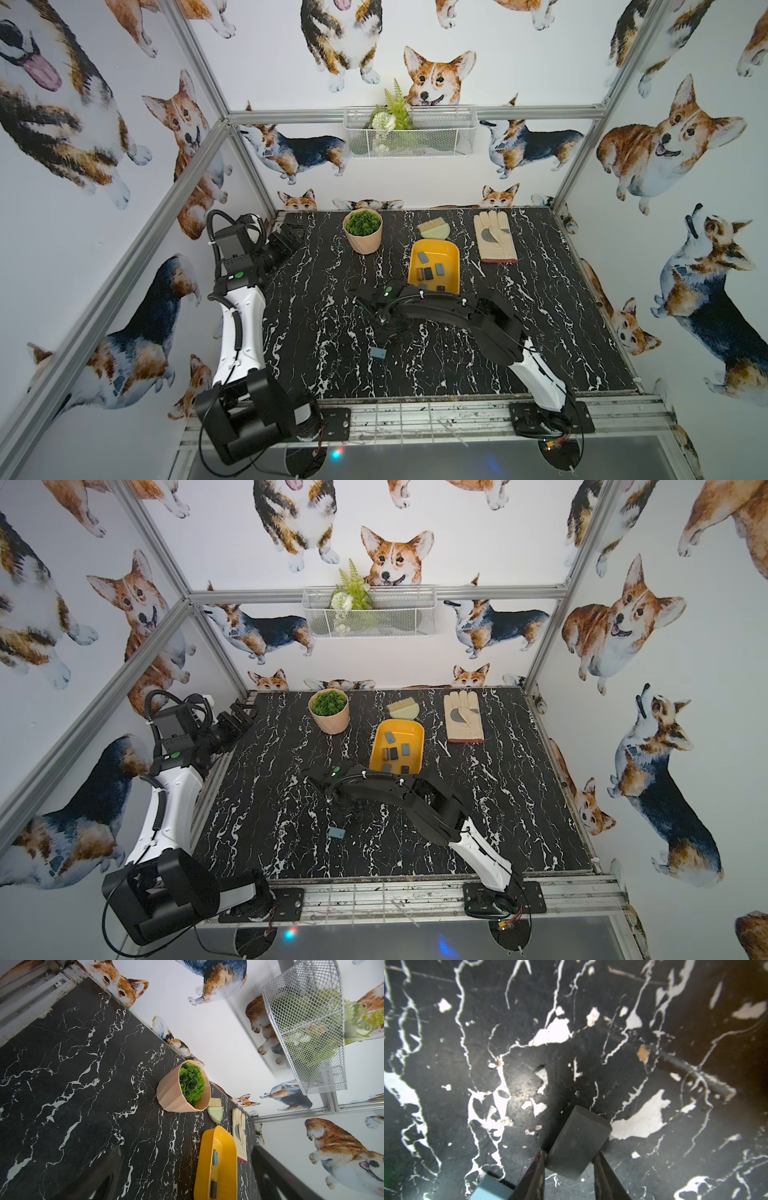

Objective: Put the eraser in the storage box
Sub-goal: Pick up the eraser from the center of the board.

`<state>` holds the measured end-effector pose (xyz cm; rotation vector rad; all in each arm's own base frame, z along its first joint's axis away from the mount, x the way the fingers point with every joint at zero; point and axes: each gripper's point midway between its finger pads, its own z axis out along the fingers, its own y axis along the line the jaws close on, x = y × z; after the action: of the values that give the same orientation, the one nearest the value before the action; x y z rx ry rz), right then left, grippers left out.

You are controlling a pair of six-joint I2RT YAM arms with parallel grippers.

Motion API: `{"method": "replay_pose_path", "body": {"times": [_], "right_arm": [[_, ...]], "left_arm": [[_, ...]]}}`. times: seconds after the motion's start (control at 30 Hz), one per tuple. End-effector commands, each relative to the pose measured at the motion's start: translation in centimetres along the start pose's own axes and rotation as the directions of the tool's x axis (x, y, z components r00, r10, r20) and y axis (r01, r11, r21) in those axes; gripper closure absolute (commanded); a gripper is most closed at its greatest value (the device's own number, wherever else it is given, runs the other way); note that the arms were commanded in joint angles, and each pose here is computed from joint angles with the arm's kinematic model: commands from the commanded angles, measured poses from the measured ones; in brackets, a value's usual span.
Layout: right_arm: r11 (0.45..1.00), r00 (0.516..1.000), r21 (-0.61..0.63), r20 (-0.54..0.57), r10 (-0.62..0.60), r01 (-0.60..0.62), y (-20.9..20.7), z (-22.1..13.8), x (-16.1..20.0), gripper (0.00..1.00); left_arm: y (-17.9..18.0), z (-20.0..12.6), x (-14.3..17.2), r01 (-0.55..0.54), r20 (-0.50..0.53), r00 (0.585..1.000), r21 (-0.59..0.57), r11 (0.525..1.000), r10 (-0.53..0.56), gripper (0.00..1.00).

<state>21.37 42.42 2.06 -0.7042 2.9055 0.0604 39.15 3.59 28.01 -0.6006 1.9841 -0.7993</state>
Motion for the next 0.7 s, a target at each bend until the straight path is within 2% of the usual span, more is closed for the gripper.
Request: {"method": "replay_pose_path", "body": {"times": [0.0,0.43,0.67], "right_arm": [[0.999,1.0,0.035,0.0,-0.001,0.001,-0.8,0.1,-0.1,0.57],[1.0,1.0,0.004,0.006,-0.003,0.003,0.0,0.2,-1.3,0.49],[1.0,0.999,0.012,-0.028,0.017,-0.017,-0.5,0.8,-0.8,0.6]], "left_arm": [[-0.6,-0.1,-0.6,-0.019,0.02,1.0,0.027,0.999,0.019,0.0],[-0.6,0.1,-0.6,-0.018,0.018,1.0,0.029,0.999,0.017,0.0],[-0.3,0.1,-0.7,-0.012,0.018,1.0,0.027,1.0,0.011,0.0]]}}
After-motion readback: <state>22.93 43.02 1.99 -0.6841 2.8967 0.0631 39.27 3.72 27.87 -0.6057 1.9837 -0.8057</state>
